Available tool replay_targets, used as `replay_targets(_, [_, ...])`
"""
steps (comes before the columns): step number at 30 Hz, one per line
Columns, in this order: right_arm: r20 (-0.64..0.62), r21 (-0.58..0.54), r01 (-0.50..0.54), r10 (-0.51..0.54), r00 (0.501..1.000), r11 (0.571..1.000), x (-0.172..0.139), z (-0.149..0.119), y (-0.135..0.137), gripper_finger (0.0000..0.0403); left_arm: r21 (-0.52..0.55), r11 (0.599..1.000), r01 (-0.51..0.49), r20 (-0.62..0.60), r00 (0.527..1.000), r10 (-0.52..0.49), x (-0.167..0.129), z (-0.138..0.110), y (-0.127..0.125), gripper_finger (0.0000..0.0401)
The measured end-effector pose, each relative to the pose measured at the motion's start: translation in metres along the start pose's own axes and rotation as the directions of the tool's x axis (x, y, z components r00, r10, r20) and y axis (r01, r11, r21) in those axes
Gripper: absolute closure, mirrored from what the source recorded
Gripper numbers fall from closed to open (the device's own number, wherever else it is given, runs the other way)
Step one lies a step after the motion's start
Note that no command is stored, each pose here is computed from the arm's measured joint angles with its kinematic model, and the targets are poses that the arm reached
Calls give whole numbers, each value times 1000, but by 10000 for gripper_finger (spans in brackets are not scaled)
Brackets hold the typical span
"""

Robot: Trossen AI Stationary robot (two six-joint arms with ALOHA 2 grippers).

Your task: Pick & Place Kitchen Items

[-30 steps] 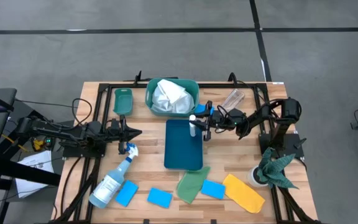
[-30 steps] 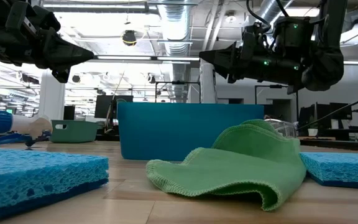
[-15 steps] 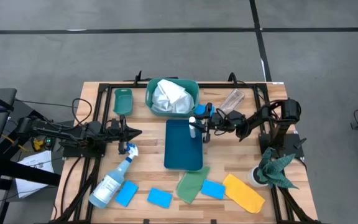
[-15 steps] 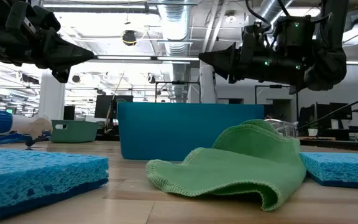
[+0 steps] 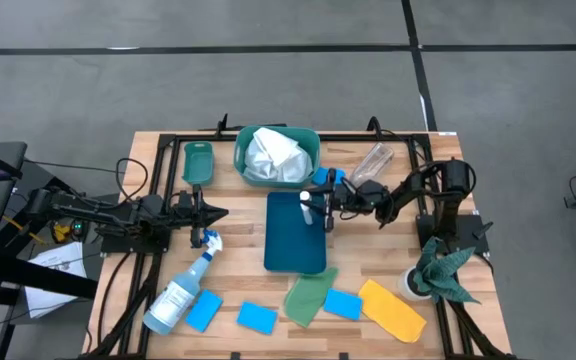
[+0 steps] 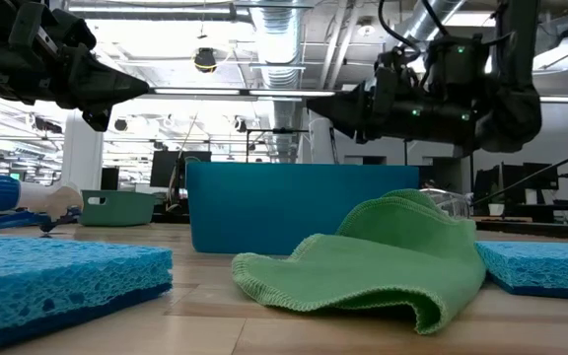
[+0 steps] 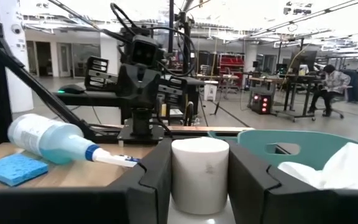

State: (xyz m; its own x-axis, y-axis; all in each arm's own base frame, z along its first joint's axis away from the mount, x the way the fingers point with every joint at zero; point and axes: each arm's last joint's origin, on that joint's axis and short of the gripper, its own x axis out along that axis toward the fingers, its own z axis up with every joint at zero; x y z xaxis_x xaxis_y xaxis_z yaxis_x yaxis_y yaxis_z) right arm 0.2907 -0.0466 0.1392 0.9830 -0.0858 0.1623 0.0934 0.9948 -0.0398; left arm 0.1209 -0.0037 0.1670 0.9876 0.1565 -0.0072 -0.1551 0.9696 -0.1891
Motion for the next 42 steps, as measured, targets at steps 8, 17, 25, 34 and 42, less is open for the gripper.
replay_targets(8, [12, -6, -3, 3, 1000, 1000, 0, 3, 0, 295, 0, 1000, 0, 0, 1000, 0, 0, 0, 0, 401])
replay_targets(17, [-10, 4, 9, -9, 1000, 1000, -5, -1, -3, 295, 0, 1000, 0, 0, 1000, 0, 0, 0, 0, 401])
replay_targets(25, [-12, 87, 28, -27, 1000, 996, -6, -1, -6, 230, 0, 1000, 0, 0, 1000, 0, 0, 0, 0, 401])
replay_targets(34, [-12, 140, 32, -31, 999, 990, -6, -1, -8, 158, 0, 1000, 0, 0, 1000, 0, 0, 0, 0, 401])
replay_targets(42, [7, 155, 23, -25, 1000, 988, -6, 4, -7, 156, 0, 1000, 0, 0, 1000, 0, 0, 0, 0, 401])
